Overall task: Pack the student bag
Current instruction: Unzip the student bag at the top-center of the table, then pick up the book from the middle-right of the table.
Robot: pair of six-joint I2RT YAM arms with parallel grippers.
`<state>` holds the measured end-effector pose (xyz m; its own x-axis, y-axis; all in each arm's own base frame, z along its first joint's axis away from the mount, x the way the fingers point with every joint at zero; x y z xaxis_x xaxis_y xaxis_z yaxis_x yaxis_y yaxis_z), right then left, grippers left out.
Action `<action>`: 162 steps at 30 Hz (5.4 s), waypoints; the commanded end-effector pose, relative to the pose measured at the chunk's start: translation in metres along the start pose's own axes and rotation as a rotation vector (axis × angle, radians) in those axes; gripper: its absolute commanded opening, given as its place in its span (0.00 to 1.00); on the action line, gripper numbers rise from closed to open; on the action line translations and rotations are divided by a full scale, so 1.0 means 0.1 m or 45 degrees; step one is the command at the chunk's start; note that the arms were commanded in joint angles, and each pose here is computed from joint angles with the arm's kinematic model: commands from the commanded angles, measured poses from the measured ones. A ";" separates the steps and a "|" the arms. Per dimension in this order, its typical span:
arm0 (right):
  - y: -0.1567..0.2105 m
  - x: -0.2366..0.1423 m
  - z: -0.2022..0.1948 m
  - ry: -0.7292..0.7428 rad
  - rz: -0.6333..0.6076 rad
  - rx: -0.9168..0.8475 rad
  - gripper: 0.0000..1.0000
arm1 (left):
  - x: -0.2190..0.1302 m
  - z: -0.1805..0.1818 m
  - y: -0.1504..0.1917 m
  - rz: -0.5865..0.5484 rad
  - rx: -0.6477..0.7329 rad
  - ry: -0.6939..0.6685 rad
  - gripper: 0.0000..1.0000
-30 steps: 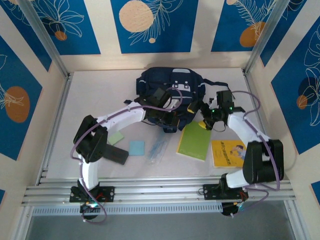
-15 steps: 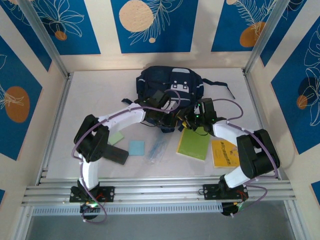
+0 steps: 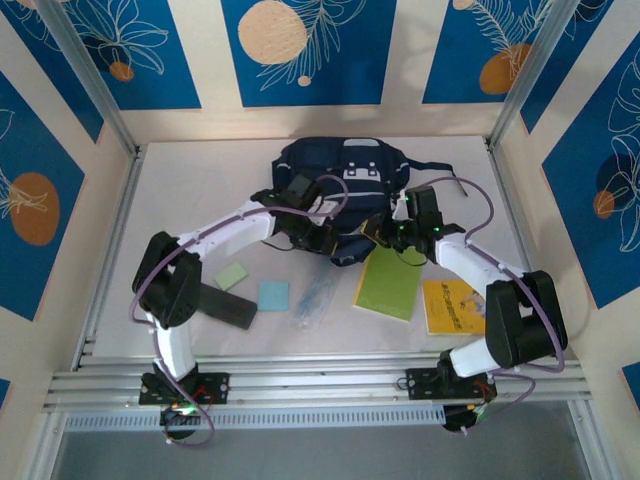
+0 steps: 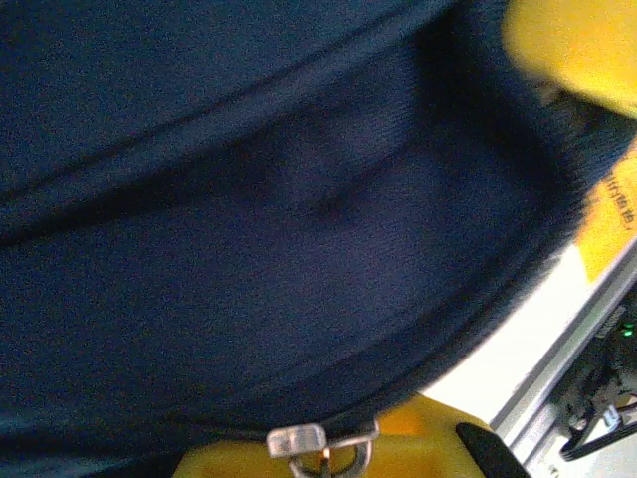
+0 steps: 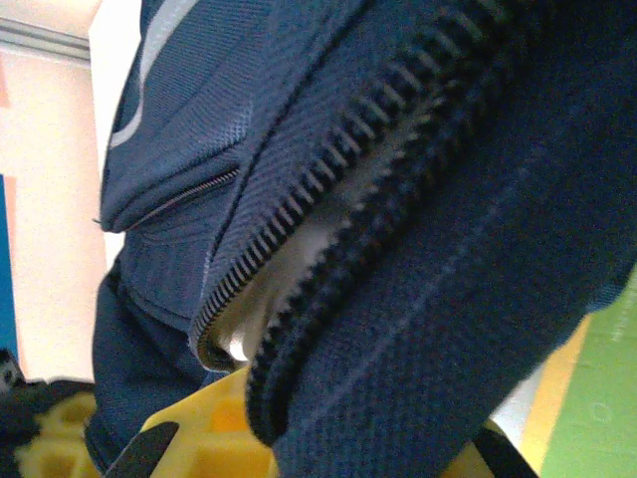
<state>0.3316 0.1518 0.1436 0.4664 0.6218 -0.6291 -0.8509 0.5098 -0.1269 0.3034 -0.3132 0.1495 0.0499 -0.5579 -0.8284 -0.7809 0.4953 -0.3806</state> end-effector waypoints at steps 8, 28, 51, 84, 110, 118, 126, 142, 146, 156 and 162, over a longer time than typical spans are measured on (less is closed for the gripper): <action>-0.55 -0.33 -0.26 0.099 -0.124 -0.051 0.00 | -0.35 0.64 0.42 0.171 -0.124 -0.224 0.00; -0.73 -0.32 0.05 0.064 -0.035 0.178 0.99 | 0.11 -0.42 -0.45 -0.151 -0.101 0.248 0.00; 0.15 0.17 -0.29 0.031 0.133 0.451 0.93 | 0.07 -0.29 -0.67 -0.260 -0.130 0.203 0.00; -0.29 -0.04 -0.36 -0.009 -0.131 0.310 0.00 | -0.45 1.40 0.15 0.027 -0.247 -0.471 0.00; 0.73 0.34 0.39 -0.034 0.342 0.152 0.61 | -0.69 2.30 -0.17 -0.287 -0.449 -0.855 0.62; 0.52 -0.30 -0.25 0.385 0.189 0.068 0.72 | -0.78 1.85 0.16 -0.295 -0.457 -0.724 0.80; 0.56 -0.55 -0.93 0.532 0.099 0.266 0.72 | -0.50 0.75 0.24 -0.459 -0.397 -0.325 0.79; 0.71 -0.61 -1.55 0.745 -0.023 0.307 0.68 | 0.68 -0.60 0.32 -0.198 -0.151 0.101 0.60; 0.73 -0.56 -1.58 0.724 -0.014 0.315 0.68 | 0.83 -0.65 0.32 -0.130 -0.121 0.087 0.58; 0.75 -0.43 -1.43 0.543 0.042 0.331 0.63 | 1.18 -0.52 0.43 0.041 -0.109 0.001 0.49; 0.72 -0.47 -1.21 0.385 0.049 0.337 0.60 | 1.27 -0.46 0.50 0.088 -0.121 -0.021 0.48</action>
<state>0.2150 0.0770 0.0568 0.2686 0.3732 -0.8880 -0.7473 0.6624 0.0524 0.2519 -0.3919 0.0583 0.0545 -0.5557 -0.8296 -0.8406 0.4229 -0.3385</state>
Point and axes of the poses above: each hand's point on the last joint's axis, 136 mm out from that joint toward the fingers, its own x axis out along the fingers, its own z axis along the line the jaws close on, y = z × x, the point moved 3 cm from there along -x, back along the fingers, and after that the axes turned 11 degrees about x, right-handed, at the moved point
